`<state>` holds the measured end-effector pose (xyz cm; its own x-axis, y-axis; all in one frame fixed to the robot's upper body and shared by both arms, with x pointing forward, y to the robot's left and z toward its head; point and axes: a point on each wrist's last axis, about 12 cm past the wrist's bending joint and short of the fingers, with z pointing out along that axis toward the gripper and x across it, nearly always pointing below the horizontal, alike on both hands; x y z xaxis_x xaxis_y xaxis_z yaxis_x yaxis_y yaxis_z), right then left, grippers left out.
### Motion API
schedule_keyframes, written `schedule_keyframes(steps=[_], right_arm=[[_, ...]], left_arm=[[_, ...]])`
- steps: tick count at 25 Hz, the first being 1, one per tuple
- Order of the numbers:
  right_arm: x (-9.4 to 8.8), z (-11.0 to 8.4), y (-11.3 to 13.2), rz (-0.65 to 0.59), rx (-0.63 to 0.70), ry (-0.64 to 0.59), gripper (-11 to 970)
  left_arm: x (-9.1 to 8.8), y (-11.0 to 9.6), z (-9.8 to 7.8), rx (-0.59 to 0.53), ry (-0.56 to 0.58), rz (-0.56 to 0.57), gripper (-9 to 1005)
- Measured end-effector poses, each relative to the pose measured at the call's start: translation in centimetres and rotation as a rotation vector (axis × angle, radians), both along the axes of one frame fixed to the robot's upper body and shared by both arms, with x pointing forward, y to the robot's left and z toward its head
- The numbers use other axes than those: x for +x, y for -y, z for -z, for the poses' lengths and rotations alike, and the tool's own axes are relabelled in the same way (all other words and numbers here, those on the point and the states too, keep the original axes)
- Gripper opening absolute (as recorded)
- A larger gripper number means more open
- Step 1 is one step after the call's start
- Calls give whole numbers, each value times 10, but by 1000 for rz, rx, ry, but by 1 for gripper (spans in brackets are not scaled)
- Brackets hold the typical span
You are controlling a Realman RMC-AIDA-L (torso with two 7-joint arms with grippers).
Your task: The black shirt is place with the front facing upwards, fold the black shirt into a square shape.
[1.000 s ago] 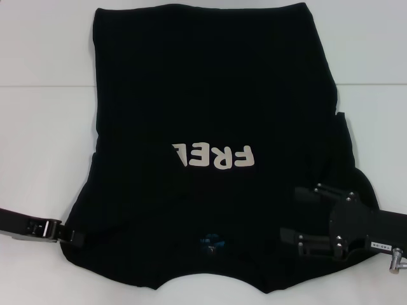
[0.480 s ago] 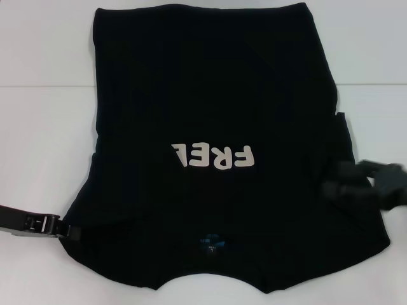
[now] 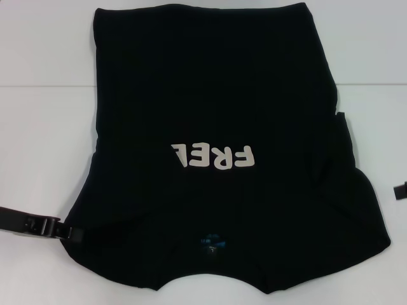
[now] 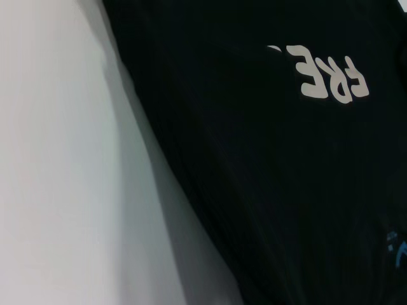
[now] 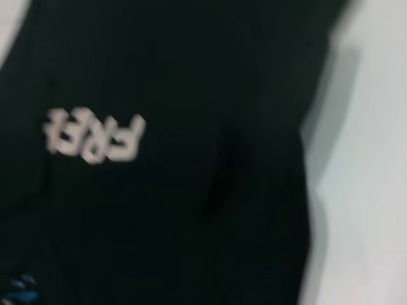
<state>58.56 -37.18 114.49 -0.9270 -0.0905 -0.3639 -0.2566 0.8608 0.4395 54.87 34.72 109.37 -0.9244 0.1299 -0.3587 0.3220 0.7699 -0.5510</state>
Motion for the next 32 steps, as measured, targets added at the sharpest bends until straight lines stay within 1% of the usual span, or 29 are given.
schedule_keyframes(steps=[5, 10, 18, 32], right_arm=[[0, 10, -14, -13, 0, -80, 894], [-2, 19, -23, -30, 14, -111, 894], [-3, 33, -34, -59, -14, -154, 895], [-2, 39, -46, -86, -22, -161, 894]], left_arm=[[-2, -3, 1, -5, 0, -14, 76], [-4, -7, 1, -16, 6, -29, 76], [-5, -8, 2, -21, 6, -33, 75], [-5, -8, 1, -24, 8, -37, 76]])
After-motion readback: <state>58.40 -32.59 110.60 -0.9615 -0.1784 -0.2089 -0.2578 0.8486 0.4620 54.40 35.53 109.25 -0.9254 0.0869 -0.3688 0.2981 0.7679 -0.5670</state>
